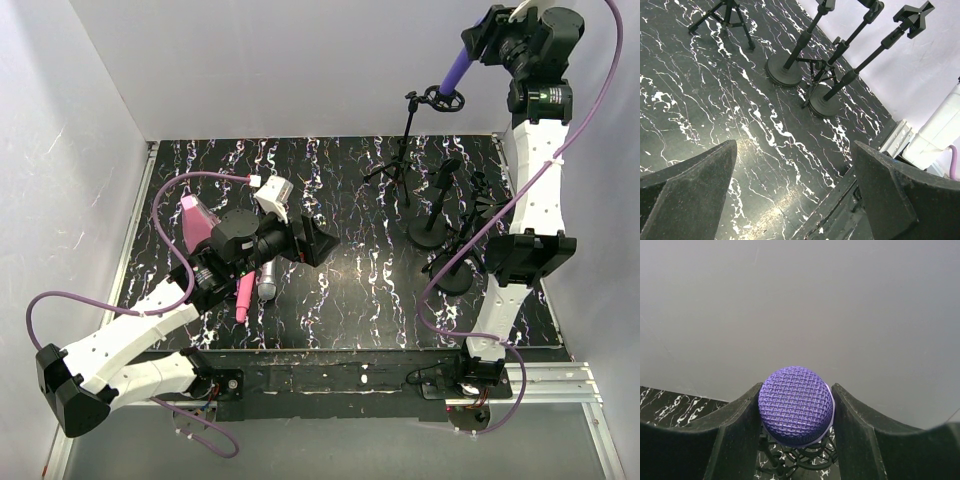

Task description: Attach the microphones to the stand

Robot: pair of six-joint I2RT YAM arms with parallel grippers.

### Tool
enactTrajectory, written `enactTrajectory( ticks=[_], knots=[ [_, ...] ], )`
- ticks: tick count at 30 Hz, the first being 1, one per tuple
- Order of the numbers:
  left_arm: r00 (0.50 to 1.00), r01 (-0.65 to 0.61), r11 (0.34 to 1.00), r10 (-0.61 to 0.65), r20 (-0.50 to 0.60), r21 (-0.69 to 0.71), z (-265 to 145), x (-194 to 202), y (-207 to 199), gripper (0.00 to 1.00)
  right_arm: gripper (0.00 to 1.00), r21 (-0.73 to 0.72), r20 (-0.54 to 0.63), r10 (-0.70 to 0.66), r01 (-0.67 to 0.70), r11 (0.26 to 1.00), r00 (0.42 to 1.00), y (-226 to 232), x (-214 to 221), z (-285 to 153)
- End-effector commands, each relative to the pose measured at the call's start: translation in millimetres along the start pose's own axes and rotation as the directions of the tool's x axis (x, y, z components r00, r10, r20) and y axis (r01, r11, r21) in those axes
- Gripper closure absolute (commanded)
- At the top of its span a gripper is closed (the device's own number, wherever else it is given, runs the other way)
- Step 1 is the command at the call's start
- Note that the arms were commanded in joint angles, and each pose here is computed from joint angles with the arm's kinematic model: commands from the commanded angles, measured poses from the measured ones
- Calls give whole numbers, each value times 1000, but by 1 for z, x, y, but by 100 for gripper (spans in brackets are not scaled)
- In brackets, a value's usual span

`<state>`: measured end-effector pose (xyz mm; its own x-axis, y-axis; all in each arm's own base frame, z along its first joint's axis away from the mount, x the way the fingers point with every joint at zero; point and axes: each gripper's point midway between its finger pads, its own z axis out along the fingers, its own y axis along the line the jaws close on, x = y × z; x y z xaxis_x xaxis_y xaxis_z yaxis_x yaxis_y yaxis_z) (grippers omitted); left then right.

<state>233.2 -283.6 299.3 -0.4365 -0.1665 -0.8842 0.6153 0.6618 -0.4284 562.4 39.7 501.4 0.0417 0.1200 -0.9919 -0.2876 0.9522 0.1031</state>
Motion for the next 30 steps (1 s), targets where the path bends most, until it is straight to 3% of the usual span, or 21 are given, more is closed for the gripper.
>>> enactTrajectory(
  ticks=[1, 7, 12, 19, 30],
  knots=[
    [1000, 0, 1000, 0, 15, 28, -1, -4, -5, 2, 90, 5, 49, -10, 10, 1000, 999, 4, -16, -4],
    [1000, -1, 1000, 1, 12, 23, 0, -4, -4, 2, 87, 31, 27, -12, 12, 999, 1000, -4, -2, 5],
    [1000, -3, 1000, 3, 4, 26, 5, -2, -4, 2, 73, 26, 18, -5, 4, 1000, 1000, -4, 6, 10],
    [1000, 1, 999, 0, -3, 33, 7, -1, -6, 2, 64, 44, 8, 11, -11, 999, 1000, -9, 22, 24],
    [1000, 4, 1000, -4, -8, 29, 9, 0, -5, 2, 61, 57, 18, 3, -4, 998, 1000, -12, 31, 37]
  ],
)
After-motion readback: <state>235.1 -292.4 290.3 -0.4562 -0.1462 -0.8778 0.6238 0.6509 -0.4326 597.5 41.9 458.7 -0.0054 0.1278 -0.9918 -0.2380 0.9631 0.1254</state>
